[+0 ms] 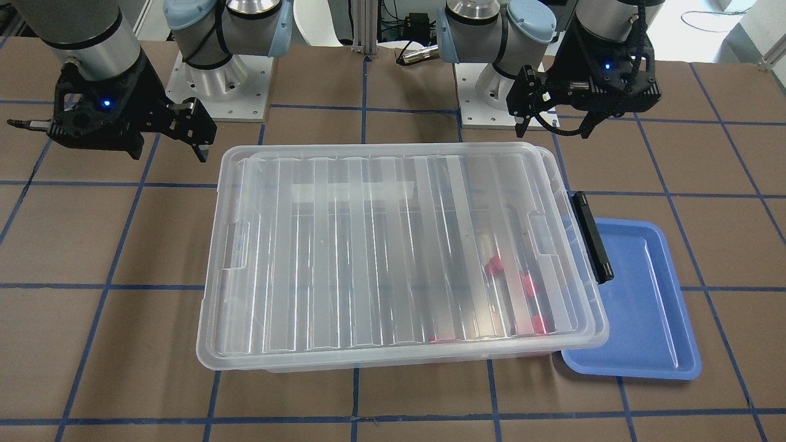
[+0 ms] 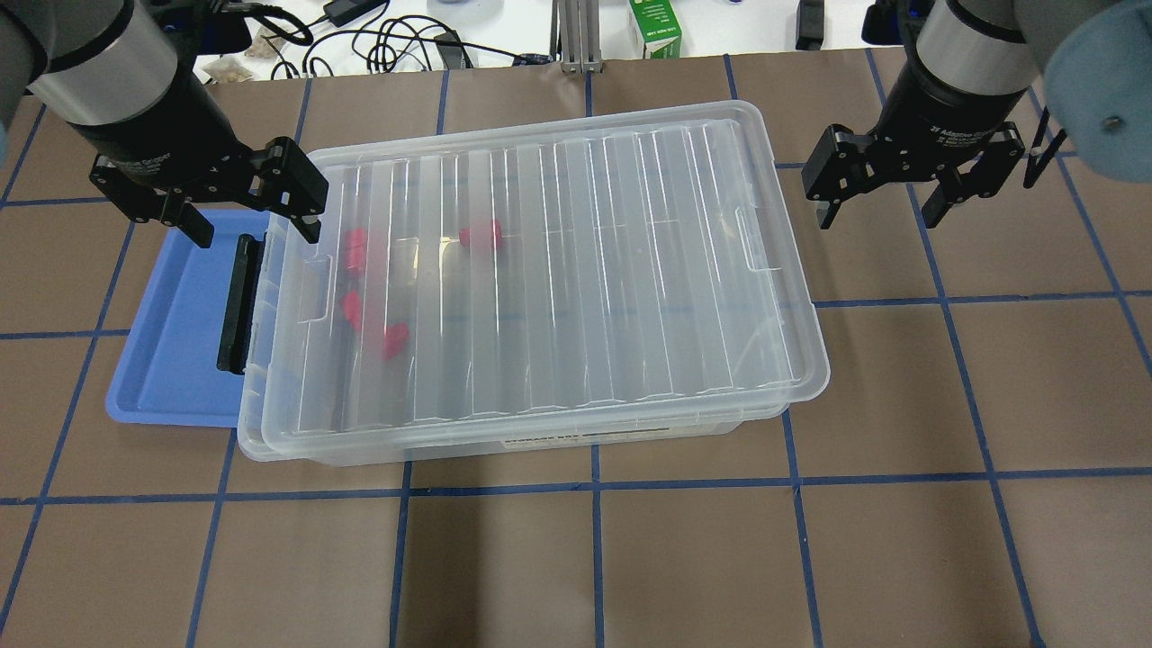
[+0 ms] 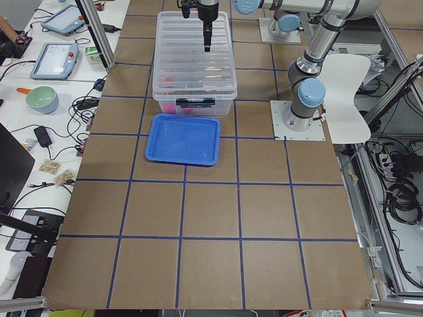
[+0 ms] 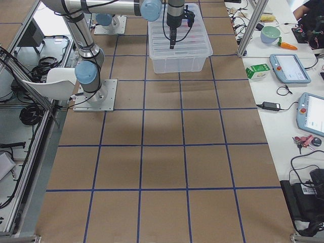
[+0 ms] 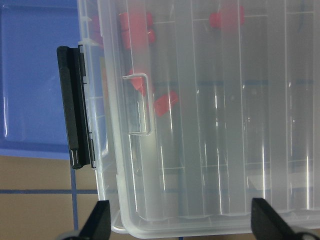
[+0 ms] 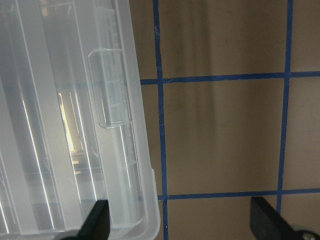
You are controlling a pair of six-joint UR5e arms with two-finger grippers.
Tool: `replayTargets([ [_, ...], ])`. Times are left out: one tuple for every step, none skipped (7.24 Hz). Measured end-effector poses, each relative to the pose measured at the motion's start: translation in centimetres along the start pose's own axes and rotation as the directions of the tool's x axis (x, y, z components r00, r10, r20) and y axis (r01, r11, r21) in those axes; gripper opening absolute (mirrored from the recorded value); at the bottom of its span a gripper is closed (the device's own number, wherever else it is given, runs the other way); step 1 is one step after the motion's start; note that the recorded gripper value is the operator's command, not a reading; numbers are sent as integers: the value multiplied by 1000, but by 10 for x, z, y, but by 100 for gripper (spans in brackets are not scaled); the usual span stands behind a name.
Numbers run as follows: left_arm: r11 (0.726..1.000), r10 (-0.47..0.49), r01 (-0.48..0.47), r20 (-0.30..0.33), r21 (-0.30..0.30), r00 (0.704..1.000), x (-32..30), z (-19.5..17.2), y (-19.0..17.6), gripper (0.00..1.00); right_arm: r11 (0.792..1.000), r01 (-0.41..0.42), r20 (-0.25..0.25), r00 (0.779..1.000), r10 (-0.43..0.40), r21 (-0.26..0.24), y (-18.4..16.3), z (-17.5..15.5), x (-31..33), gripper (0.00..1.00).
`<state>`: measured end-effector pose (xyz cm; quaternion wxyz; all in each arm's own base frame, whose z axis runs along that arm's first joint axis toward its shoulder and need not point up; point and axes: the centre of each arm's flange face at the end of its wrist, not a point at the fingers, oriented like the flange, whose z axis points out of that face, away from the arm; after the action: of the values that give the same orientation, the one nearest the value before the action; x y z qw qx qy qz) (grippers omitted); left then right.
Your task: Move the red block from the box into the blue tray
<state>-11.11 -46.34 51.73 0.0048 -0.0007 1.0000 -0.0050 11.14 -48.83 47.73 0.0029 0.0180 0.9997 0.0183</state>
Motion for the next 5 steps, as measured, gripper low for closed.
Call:
replayTargets([
  [1000, 0, 0, 0, 0, 1000, 0, 0, 0, 100, 1000, 2, 0, 1000, -2, -2, 0, 1, 0, 100],
  [1000, 0, 0, 0, -1, 1000, 0, 0, 0, 100, 1000, 6, 0, 1000, -6, -2, 0, 1, 0, 100],
  [1000, 0, 0, 0, -1, 1000, 0, 0, 0, 100, 1000, 9, 0, 1000, -9, -2, 0, 1, 0, 100],
  [1000, 1, -1, 0, -2, 1000, 0, 1, 0, 100, 1000, 11, -3, 1000, -11, -4, -1, 2, 0, 100],
  [1000, 2, -2, 0, -2, 1000, 0, 1, 0, 100, 1000, 13, -8, 1000, -13, -6, -2, 3, 1, 100],
])
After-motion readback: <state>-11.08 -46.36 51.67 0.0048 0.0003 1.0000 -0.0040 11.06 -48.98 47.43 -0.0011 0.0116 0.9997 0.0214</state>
